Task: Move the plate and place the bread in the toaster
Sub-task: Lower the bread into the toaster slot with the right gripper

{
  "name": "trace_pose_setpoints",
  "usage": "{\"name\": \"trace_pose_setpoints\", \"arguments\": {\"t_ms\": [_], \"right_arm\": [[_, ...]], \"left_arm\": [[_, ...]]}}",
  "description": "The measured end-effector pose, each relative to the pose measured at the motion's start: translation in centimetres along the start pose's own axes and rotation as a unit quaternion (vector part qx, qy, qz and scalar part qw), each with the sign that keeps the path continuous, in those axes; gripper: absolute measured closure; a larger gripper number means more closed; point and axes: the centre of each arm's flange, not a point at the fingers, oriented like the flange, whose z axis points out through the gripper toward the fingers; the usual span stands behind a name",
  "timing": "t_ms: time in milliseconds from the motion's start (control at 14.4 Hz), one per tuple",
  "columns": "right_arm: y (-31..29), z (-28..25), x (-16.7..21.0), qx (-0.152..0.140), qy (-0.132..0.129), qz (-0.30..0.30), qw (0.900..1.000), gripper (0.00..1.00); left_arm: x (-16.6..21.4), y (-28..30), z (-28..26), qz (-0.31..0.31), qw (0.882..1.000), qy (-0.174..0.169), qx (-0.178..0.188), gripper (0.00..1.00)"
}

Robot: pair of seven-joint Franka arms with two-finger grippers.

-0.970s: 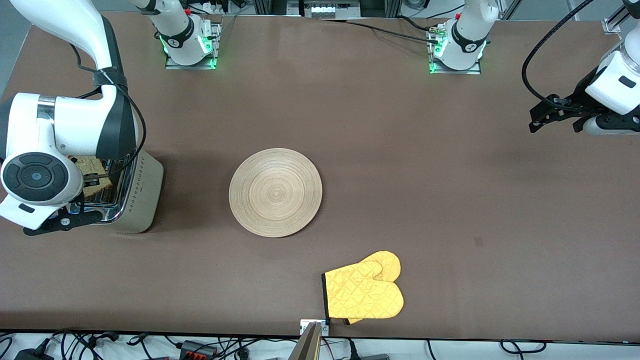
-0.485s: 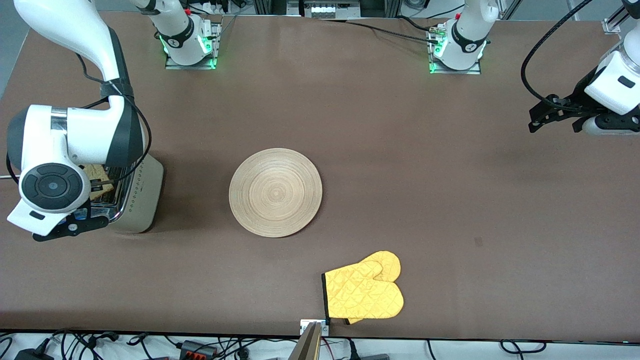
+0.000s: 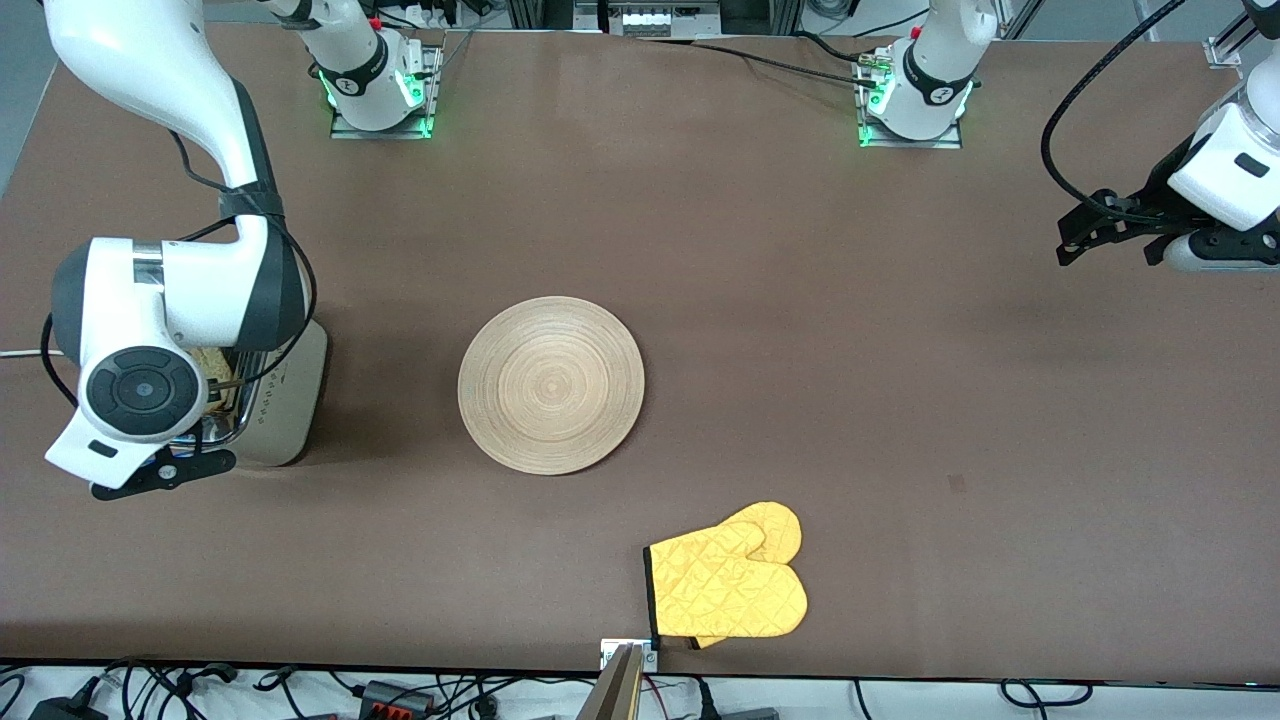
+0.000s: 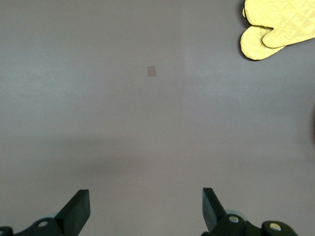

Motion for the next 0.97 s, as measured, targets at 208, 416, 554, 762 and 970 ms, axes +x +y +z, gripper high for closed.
{"name": "trace_pose_setpoints", "arguments": {"t_ms": [208, 416, 554, 762, 970], "right_arm": [[-1.2, -0.5, 0.3, -0.003, 0.003, 0.013, 1.000, 0.93], [-1.5, -0.7, 0.3, -0.004, 0.003, 0.026, 1.000, 0.93], [-2.0, -0.8, 0.5, -0.005, 0.003, 0.031, 0.999, 0.93], [-2.5, -0.6, 0.7, -0.006, 0.001, 0.047, 0.999, 0.93], [-2.9, -0.6, 0.8, -0.007, 0.001, 0.055, 0.998, 0.93]], "left_arm": [[0.0, 0.0, 0.0, 0.000, 1.000, 0.000, 0.000, 0.00], [0.1, -0.2, 0.1, -0.001, 1.000, -0.001, 0.000, 0.00], [0.1, -0.2, 0.1, -0.002, 1.000, -0.001, 0.000, 0.00], [0.1, -0.2, 0.1, -0.002, 1.000, -0.001, 0.000, 0.00], [0.1, -0.2, 0.1, -0.002, 1.000, -0.001, 0.000, 0.00]]}}
